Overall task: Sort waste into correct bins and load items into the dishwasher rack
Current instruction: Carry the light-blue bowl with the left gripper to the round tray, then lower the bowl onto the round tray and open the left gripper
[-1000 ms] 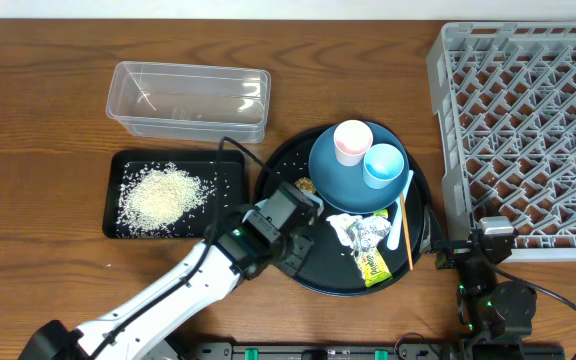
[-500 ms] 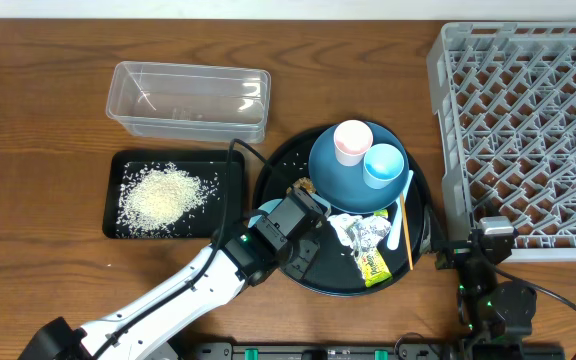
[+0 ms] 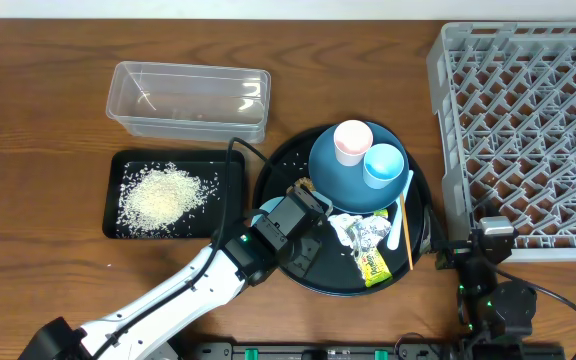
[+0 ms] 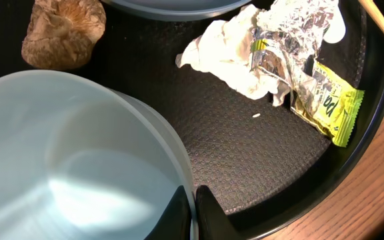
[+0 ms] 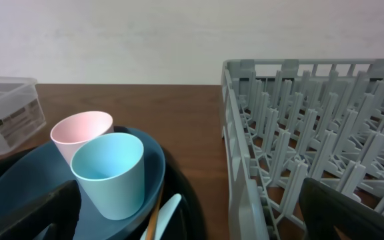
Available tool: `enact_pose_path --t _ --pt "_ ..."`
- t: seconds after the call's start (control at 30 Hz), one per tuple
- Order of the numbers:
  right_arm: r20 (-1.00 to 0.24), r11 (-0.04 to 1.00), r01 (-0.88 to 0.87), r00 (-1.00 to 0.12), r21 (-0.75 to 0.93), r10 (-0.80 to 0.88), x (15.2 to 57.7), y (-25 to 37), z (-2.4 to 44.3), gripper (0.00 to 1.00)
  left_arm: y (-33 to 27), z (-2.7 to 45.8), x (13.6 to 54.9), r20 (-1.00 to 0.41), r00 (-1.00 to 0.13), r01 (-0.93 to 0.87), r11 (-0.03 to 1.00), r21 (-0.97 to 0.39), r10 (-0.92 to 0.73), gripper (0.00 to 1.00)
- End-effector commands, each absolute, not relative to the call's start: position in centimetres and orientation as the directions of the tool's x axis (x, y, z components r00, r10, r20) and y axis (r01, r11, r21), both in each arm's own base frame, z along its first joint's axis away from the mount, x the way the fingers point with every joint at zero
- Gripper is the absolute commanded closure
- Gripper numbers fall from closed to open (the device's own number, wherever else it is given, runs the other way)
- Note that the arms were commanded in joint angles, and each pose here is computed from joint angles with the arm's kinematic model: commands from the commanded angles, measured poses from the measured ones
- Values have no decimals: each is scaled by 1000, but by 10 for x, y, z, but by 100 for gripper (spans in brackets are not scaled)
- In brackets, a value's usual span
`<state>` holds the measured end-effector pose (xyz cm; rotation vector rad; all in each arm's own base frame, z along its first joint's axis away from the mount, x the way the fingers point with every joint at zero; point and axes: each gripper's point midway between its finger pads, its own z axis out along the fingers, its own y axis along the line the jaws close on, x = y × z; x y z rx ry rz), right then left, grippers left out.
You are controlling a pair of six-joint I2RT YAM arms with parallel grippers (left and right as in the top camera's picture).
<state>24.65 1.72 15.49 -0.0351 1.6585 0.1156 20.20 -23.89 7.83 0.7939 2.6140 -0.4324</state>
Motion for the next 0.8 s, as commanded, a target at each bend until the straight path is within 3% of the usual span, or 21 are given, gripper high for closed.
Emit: enact_pose_path --t 0.0,0.77 --pt "-995 996 -79 -95 43 36 247 14 153 1 -239 77 204 -435 -776 569 804 -173 457 94" --pt "-995 996 -79 -95 43 36 247 14 153 1 -249 78 196 -444 -754 603 778 -174 485 94"
